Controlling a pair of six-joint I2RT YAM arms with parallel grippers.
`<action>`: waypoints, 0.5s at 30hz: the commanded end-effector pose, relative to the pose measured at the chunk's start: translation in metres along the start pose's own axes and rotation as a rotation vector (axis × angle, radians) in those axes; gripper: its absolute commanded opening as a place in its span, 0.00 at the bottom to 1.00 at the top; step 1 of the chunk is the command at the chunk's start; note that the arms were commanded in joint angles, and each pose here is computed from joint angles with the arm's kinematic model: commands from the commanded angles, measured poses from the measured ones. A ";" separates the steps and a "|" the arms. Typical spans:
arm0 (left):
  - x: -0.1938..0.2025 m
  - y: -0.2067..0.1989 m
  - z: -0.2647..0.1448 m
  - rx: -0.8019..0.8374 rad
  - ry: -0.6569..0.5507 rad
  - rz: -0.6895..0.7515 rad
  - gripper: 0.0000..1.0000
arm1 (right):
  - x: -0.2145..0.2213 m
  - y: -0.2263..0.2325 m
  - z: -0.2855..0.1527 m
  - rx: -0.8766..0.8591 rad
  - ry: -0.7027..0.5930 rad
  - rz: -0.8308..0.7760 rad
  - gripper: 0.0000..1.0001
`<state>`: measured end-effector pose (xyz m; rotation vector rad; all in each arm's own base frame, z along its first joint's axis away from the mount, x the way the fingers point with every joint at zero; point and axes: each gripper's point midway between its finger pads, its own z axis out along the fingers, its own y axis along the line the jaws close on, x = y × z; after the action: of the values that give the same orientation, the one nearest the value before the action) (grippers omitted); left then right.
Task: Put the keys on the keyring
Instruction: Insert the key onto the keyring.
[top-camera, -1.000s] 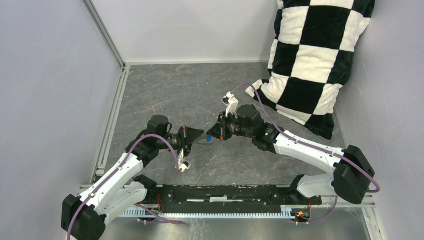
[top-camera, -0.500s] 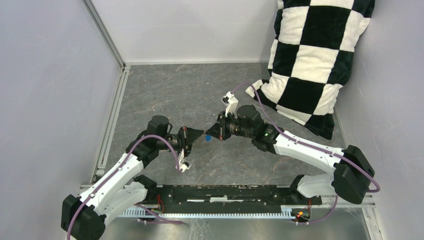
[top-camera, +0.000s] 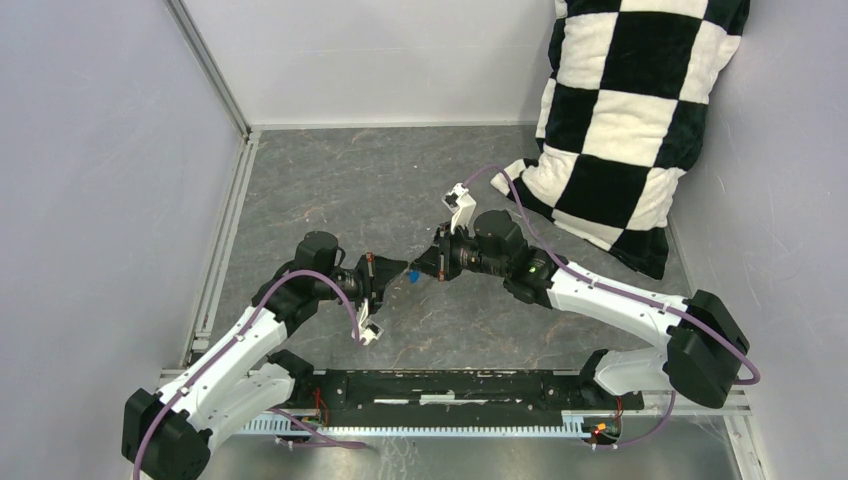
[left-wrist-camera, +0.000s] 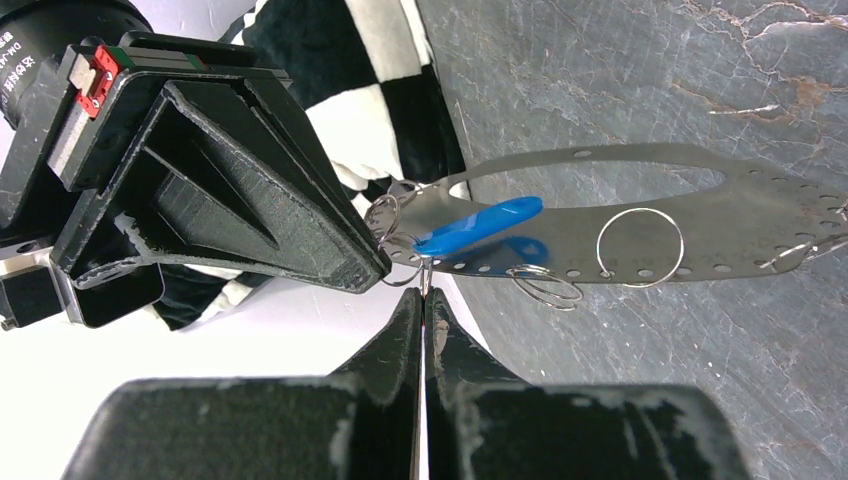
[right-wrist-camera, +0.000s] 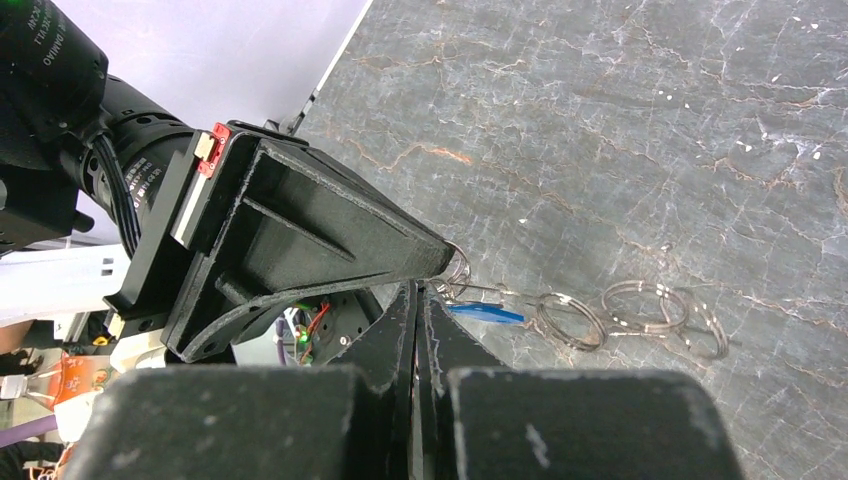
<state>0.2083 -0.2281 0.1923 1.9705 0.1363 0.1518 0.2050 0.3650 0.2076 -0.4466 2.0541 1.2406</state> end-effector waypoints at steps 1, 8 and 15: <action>-0.009 0.033 -0.003 -0.020 0.013 0.642 0.02 | -0.008 0.013 -0.001 -0.052 -0.030 -0.005 0.01; -0.007 0.032 -0.003 -0.009 0.019 0.638 0.02 | 0.002 0.011 -0.002 -0.055 -0.004 0.008 0.00; -0.007 0.034 -0.003 -0.012 0.021 0.642 0.02 | 0.007 0.009 -0.001 -0.059 0.006 0.021 0.00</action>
<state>0.2120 -0.2256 0.1907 1.9821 0.1534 0.1740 0.1973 0.3642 0.1977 -0.4529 2.0804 1.2708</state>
